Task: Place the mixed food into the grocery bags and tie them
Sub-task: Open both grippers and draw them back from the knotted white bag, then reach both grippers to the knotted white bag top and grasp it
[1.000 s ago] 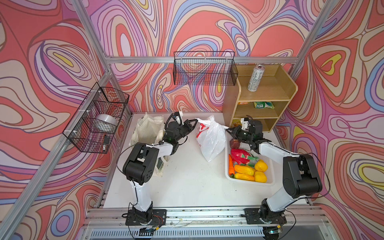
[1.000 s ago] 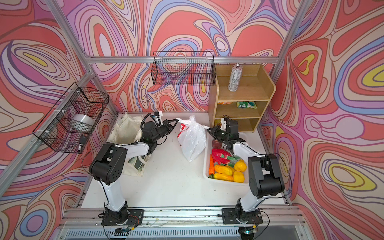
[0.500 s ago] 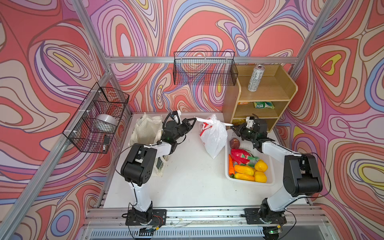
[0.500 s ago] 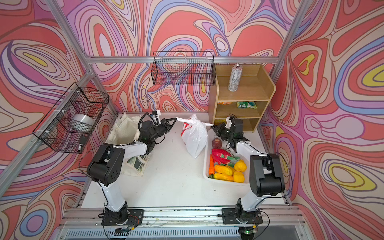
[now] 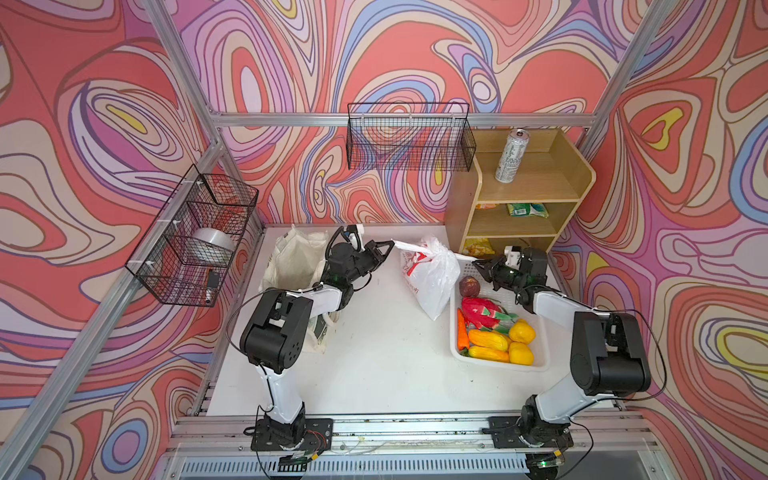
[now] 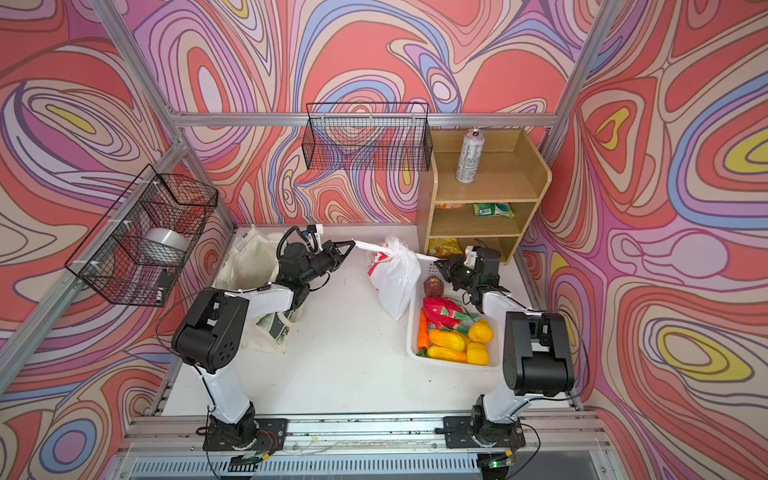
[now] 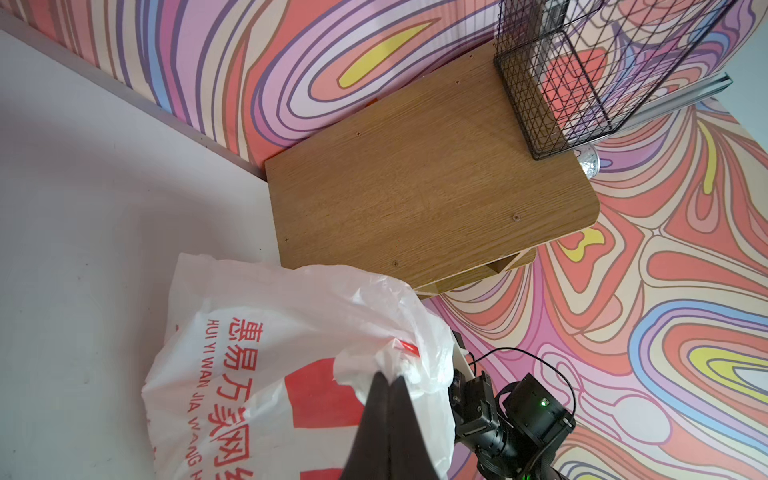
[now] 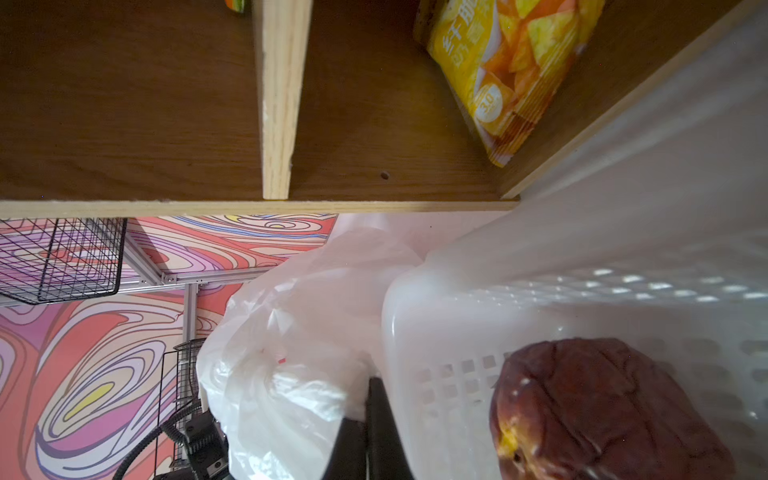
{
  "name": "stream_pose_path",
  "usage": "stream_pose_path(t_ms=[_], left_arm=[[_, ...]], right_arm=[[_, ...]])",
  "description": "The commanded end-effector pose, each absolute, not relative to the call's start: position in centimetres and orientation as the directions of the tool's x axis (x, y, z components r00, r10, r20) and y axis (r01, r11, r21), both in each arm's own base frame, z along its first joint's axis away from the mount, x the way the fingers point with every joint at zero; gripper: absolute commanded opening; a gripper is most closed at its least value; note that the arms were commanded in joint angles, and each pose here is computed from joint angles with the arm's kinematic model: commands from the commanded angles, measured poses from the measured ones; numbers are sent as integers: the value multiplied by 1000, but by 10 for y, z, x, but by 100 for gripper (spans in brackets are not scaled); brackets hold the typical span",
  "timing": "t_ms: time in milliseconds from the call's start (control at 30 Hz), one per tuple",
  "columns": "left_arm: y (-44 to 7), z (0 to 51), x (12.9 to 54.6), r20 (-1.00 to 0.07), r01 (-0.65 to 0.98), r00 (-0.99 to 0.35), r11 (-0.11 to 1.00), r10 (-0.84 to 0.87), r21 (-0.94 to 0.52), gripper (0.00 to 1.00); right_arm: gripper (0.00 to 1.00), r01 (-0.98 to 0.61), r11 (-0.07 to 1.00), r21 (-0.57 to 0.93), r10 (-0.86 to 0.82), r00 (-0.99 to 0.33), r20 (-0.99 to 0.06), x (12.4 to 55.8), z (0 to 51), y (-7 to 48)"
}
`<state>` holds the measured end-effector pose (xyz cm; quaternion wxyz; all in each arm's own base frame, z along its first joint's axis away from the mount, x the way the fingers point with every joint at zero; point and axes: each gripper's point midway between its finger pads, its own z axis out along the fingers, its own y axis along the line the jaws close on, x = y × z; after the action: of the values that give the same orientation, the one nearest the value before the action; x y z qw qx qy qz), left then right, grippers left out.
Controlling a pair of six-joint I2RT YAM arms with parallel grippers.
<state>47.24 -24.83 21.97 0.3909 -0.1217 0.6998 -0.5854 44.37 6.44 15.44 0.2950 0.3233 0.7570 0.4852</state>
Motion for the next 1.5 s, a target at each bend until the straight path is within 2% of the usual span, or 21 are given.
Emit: stream_pose_path(t_ms=[0, 200, 367, 467, 567, 633, 733, 967, 1167, 1467], left_arm=[[-128, 281, 516, -412, 305, -268, 329, -871, -894, 0], [-115, 273, 517, -423, 281, -255, 352, -869, -893, 0], [-126, 274, 520, -448, 291, -307, 365, -840, -884, 0], [-144, 283, 521, -477, 328, -364, 369, -800, -870, 0], [-171, 292, 518, -520, 367, -429, 383, -739, -848, 25], [-191, 297, 515, -545, 391, -474, 389, -691, -834, 34], [-213, 295, 508, -554, 397, -524, 390, -647, -831, 43], [-246, 246, 484, -557, 299, -614, 488, -559, -820, 53], [-265, 214, 490, -468, 243, -657, 422, -591, -874, 60], [-294, 205, 510, -418, 238, -682, 358, -600, -903, 63]], right_arm=[[0, 456, 221, 862, 959, -262, -107, 442, 109, -45], [0, 464, 212, 860, 964, -246, -105, 438, 100, -48], [0, 380, 252, 890, 939, -320, -130, 448, 115, -38], [0, 290, 307, 907, 896, -409, -173, 457, 137, -19], [0, 203, 367, 908, 837, -499, -226, 462, 158, 10], [0, 158, 403, 901, 795, -549, -259, 462, 169, 31], [0, 118, 444, 888, 746, -598, -293, 459, 178, 57], [0, 83, 533, 842, 666, -655, -357, 452, 179, 84], [0, 67, 580, 812, 629, -670, -394, 449, 183, 90], [0, 66, 594, 802, 617, -677, -401, 447, 180, 90]])
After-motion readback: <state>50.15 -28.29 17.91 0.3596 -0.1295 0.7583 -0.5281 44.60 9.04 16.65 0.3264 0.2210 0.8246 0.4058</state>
